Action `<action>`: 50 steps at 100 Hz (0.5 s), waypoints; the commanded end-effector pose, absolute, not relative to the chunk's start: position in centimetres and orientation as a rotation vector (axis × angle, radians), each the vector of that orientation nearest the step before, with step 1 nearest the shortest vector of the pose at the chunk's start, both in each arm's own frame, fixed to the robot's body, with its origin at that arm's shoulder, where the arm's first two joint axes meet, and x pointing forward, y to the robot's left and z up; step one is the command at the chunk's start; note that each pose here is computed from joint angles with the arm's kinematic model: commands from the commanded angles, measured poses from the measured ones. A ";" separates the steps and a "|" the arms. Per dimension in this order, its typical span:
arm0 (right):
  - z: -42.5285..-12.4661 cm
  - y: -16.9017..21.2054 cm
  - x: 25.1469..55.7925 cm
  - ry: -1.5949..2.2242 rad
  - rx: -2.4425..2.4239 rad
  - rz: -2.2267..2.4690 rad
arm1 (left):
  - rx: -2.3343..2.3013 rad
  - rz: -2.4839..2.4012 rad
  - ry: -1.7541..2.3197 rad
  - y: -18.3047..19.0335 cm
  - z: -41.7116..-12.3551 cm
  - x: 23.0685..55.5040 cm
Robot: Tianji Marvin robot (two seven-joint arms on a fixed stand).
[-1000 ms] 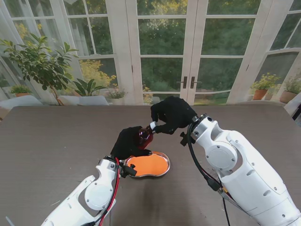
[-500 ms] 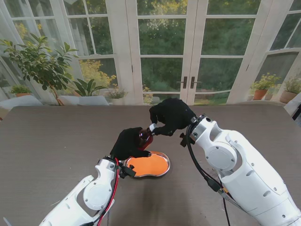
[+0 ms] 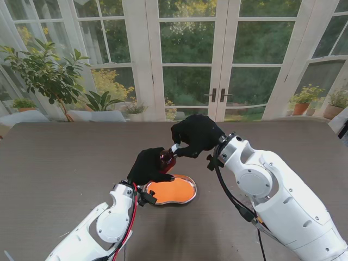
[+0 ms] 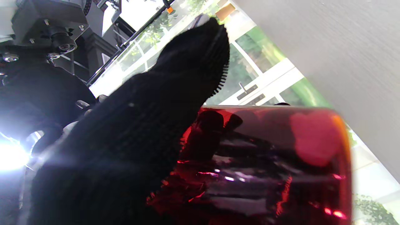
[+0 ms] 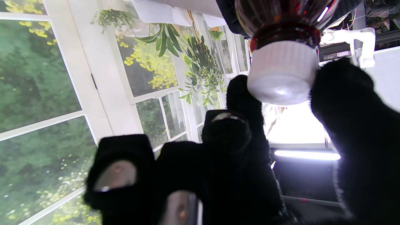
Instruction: Collect the cotton balls from the tray into a sample bottle
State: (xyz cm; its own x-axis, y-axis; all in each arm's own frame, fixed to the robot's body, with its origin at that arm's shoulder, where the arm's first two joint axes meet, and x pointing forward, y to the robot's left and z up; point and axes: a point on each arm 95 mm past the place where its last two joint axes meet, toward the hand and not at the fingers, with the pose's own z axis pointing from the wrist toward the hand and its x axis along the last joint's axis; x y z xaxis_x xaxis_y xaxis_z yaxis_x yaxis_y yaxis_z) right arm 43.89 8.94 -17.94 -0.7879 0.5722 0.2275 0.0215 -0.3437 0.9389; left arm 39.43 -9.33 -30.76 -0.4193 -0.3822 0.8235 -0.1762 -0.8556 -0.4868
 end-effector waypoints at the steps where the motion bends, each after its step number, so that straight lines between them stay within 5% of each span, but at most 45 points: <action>1: -18.4 9.3 43.6 1.580 0.772 2.179 | -1.617 -2.437 0.809 -9.9 -30.4 39.4; 50: -18.1 9.0 43.3 1.611 0.771 2.184 | -1.630 -2.423 0.837 -9.8 -30.4 39.3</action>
State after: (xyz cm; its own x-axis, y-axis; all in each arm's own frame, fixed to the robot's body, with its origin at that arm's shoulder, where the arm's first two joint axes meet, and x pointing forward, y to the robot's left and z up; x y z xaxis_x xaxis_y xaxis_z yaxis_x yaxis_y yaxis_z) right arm 43.83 8.62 -17.91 -0.7929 0.5639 0.2311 0.0481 -0.3201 0.9461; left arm 39.37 -9.43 -30.77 -0.4173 -0.3859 0.8228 -0.1952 -0.8462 -0.4959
